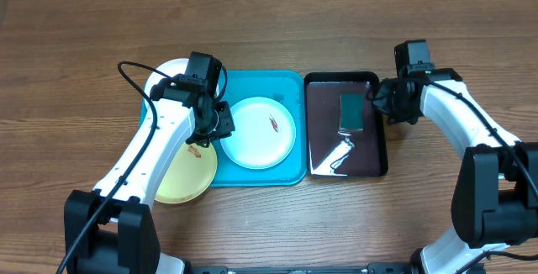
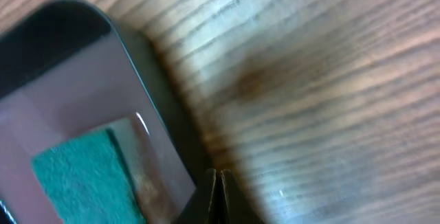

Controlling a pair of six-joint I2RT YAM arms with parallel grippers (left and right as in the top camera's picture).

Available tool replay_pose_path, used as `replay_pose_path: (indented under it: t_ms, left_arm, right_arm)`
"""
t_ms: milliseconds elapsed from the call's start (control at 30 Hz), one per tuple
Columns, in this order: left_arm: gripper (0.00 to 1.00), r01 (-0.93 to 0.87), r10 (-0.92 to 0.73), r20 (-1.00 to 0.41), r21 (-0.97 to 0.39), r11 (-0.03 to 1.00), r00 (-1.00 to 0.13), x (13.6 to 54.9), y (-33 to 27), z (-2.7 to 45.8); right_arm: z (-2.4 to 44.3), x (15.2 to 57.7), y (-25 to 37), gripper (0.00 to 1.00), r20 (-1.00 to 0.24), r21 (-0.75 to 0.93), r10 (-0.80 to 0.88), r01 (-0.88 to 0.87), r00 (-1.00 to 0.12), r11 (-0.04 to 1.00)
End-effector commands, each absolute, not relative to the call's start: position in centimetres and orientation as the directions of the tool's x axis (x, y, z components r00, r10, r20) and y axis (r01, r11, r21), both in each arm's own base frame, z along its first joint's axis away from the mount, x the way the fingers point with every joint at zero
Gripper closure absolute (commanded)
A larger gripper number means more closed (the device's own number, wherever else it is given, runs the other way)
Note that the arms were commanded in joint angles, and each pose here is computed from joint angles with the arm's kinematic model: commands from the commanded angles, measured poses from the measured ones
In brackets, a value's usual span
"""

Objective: Clean dirty plates on tray and stack at the side

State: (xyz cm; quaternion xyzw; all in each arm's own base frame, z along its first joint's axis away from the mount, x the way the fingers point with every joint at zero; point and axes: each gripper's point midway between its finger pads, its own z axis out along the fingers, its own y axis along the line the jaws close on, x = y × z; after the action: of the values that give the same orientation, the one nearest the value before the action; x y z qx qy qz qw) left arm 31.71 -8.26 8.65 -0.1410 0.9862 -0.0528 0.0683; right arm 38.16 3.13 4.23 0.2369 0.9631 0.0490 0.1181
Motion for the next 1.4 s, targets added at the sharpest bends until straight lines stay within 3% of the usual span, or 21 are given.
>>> replay_pose_path:
  t_ms: [0, 33, 100, 200, 333, 433, 600, 733, 833, 1367]
  left_arm:
    - [0.68, -0.27, -0.285, -0.129, -0.126, 0.955, -0.95, 31.7, -8.4, 9.0]
    - [0.68, -0.27, -0.285, -0.129, -0.126, 0.955, -0.95, 31.7, -8.4, 9.0]
    - [0.68, -0.27, -0.285, -0.13, -0.126, 0.955, -0.95, 31.7, -8.4, 9.0]
    - [0.72, -0.27, -0.286, -0.129, -0.126, 0.955, -0.95, 31.7, -8.4, 9.0]
    - [0.76, -0.267, -0.281, -0.119, -0.121, 0.956, -0.952, 31.6, -8.6, 8.6]
    - [0.72, -0.259, -0.272, -0.116, -0.114, 0.959, -0.955, 31.8, -8.8, 8.1]
    - [0.73, -0.251, -0.263, -0.11, -0.111, 0.962, -0.959, 32.1, -9.3, 7.2]
    - [0.77, -0.239, -0.245, -0.071, -0.087, 0.967, -0.967, 31.7, -9.7, 5.9]
    - [0.72, -0.238, -0.243, -0.054, -0.079, 0.968, -0.969, 31.6, -9.8, 5.2]
    - [0.64, -0.23, -0.233, -0.036, -0.068, 0.971, -0.972, 31.7, -9.8, 4.1]
  right_arm:
    - [7.9, 39.8, 4.0, 0.85, -0.26, 0.213, 0.395, 0.347, -0.881, 0.914]
    - [8.4, 39.6, 4.8, 0.71, -0.253, 0.237, 0.35, 0.293, -0.902, 0.926]
    - [9.1, 38.9, 6.8, 0.32, -0.233, 0.307, 0.257, 0.18, -0.938, 0.934]
    - [9.2, 37.8, 8.7, 0.19, -0.181, 0.369, 0.217, 0.138, -0.959, 0.919]
    - [8.9, 36.8, 10.0, 0.17, -0.169, 0.351, 0.138, 0.071, -0.976, 0.934]
    - [8.7, 36.6, 10.8, 0.16, -0.198, 0.299, 0.07, 0.008, -0.978, 0.954]
    - [8.1, 37.3, 10.5, 0.16, -0.257, 0.148, 0.025, -0.014, -0.966, 0.989]
    - [7.3, 36.9, 11.6, 0.18, -0.247, 0.125, 0.015, -0.017, -0.969, 0.992]
    - [6.9, 37.3, 11.2, 0.18, -0.271, 0.086, 0.03, 0.007, -0.962, 0.996]
    - [5.2, 38.0, 11.4, 0.2, -0.269, 0.085, 0.033, 0.011, -0.963, 0.996]
